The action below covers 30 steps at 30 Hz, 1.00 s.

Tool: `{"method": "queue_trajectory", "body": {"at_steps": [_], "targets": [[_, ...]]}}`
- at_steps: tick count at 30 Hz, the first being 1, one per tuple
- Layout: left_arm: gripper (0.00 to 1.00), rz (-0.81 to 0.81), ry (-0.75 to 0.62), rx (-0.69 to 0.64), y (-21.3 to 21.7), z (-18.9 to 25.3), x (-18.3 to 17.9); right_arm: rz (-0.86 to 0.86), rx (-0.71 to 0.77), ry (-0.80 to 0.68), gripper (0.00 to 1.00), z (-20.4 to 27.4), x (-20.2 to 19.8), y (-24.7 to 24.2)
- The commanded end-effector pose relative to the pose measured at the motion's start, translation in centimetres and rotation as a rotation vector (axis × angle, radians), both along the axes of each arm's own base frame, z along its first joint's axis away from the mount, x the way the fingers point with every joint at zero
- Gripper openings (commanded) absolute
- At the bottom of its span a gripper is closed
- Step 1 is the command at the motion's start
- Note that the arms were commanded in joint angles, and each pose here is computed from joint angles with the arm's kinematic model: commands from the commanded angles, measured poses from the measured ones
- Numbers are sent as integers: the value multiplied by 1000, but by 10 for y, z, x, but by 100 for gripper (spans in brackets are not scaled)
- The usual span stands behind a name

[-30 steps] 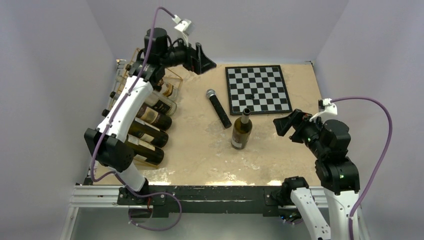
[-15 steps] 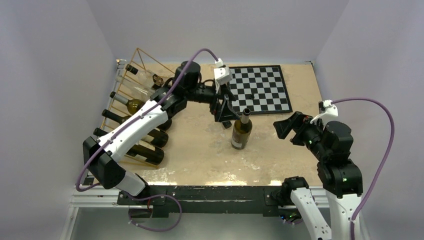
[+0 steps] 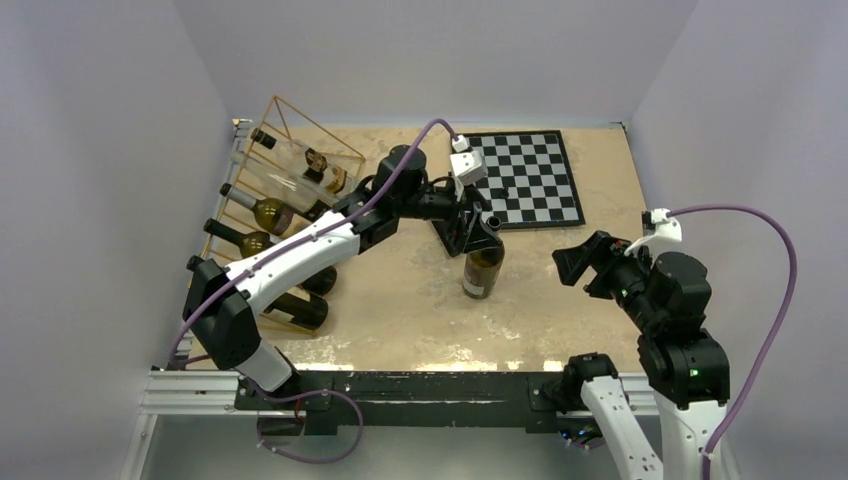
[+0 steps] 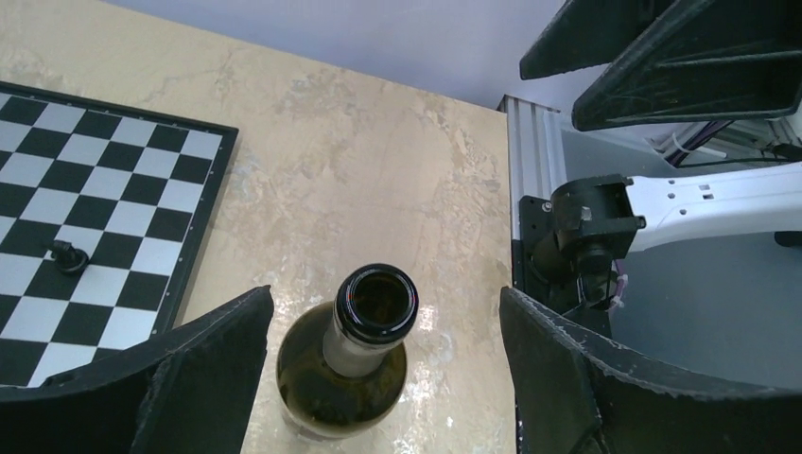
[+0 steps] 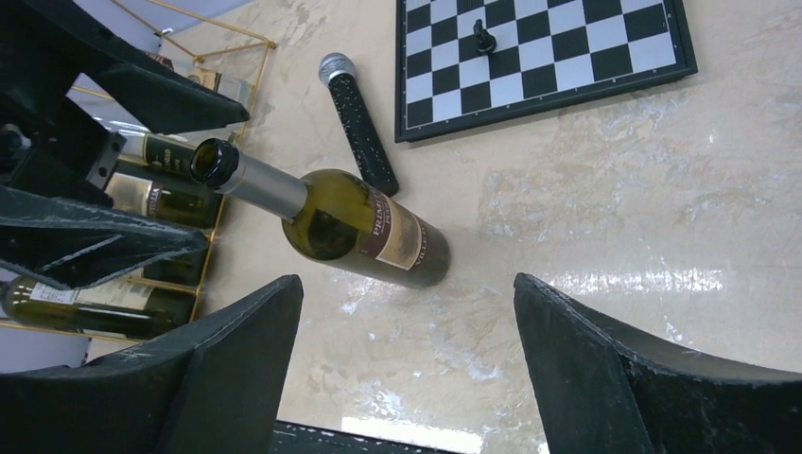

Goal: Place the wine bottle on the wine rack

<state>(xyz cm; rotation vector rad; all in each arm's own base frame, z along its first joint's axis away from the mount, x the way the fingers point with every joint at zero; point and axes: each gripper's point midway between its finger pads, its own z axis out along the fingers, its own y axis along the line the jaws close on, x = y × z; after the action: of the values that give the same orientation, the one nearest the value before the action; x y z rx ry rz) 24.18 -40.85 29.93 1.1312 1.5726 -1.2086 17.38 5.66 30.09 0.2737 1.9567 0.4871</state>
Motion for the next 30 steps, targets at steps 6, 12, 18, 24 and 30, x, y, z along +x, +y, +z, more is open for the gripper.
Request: {"method": "queue_trajectory", "body": {"at_steps": [6,12,18,24,30], "targets": [[84,-43,-3,-70,-28,8,11,-34,-46,-38,88,3,-3,-10],[77,-163,12,-74,-31,-5,-5,-19,-39,-48,89,7,-5,-7],[55,-159,16,-79,-30,-10,-6,2,-28,-44,89,10,-4,-3],[31,-137,-2,-73,-28,-11,-3,6,-25,-39,89,8,-4,-2],[0,-71,-39,-45,-22,-9,5,9,-24,-40,89,9,-4,-2]]}}
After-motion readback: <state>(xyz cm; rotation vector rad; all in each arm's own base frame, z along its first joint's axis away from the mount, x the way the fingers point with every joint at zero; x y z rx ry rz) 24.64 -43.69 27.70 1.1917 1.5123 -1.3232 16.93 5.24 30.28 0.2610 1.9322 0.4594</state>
